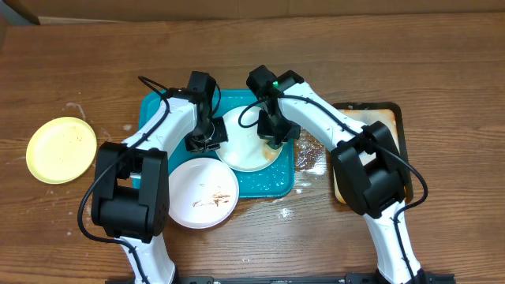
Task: Clean dirty plates on tray and stack at the side
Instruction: 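Scrub the white plate with the sponge while the left gripper holds it, then move the sponge back to the pan with the right gripper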
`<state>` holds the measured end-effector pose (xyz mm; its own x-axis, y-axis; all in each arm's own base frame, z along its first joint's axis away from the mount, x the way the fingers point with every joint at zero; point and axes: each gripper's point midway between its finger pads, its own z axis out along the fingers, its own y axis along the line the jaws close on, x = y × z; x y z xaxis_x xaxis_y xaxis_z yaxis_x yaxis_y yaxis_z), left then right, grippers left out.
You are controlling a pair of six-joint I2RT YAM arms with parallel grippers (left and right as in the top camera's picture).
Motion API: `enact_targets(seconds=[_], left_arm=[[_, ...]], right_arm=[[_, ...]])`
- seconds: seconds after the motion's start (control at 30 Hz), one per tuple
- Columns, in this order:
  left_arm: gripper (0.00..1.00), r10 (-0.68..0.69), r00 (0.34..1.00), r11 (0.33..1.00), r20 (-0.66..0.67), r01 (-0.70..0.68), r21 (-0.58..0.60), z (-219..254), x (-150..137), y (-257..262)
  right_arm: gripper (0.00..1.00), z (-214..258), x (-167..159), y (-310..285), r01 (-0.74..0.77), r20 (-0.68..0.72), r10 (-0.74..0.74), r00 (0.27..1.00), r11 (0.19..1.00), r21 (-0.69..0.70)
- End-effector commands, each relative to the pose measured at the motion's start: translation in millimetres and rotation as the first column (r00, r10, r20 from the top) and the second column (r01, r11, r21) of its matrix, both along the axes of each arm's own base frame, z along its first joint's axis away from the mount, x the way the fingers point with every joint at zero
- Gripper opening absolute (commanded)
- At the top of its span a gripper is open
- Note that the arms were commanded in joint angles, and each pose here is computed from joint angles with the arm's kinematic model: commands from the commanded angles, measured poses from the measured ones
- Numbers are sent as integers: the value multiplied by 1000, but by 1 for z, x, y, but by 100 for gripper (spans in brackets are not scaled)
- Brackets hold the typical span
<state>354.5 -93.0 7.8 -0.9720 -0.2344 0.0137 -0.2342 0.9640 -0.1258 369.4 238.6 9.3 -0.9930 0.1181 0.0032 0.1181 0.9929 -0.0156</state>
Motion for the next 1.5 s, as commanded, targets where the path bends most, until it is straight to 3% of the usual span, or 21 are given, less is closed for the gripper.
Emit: enact_targets(seconds=[0.0, 0.33, 0.57, 0.8, 1.0, 1.27, 1.47], left_arm=[[4, 17, 995, 988, -101, -2, 151, -28, -22, 39], [4, 25, 995, 988, -101, -10, 152, -28, -22, 39], [4, 25, 995, 988, -101, -10, 152, -28, -22, 39], [4, 25, 996, 991, -86, -13, 132, -26, -19, 36], [4, 23, 1000, 995, -19, -21, 99, -6, 7, 28], [4, 15, 991, 995, 133, -28, 99, 61, 62, 24], [4, -29, 982, 968, 184, -18, 250, 114, 76, 48]], right_arm=[[4, -26, -2, -58, 10, -45, -21, 999, 971, -241], [4, 22, 20, -42, 4, 2, -4, 1000, 980, -197], [4, 90, 45, -33, -1, 110, 18, 994, 989, -145], [4, 119, 48, -55, 48, 112, -32, 993, 989, -141], [4, 119, 54, -81, 99, 94, -86, 992, 984, -146], [4, 119, 63, -103, 148, 98, -135, 986, 978, -144], [4, 119, 64, -111, 149, 86, -137, 987, 978, -145]])
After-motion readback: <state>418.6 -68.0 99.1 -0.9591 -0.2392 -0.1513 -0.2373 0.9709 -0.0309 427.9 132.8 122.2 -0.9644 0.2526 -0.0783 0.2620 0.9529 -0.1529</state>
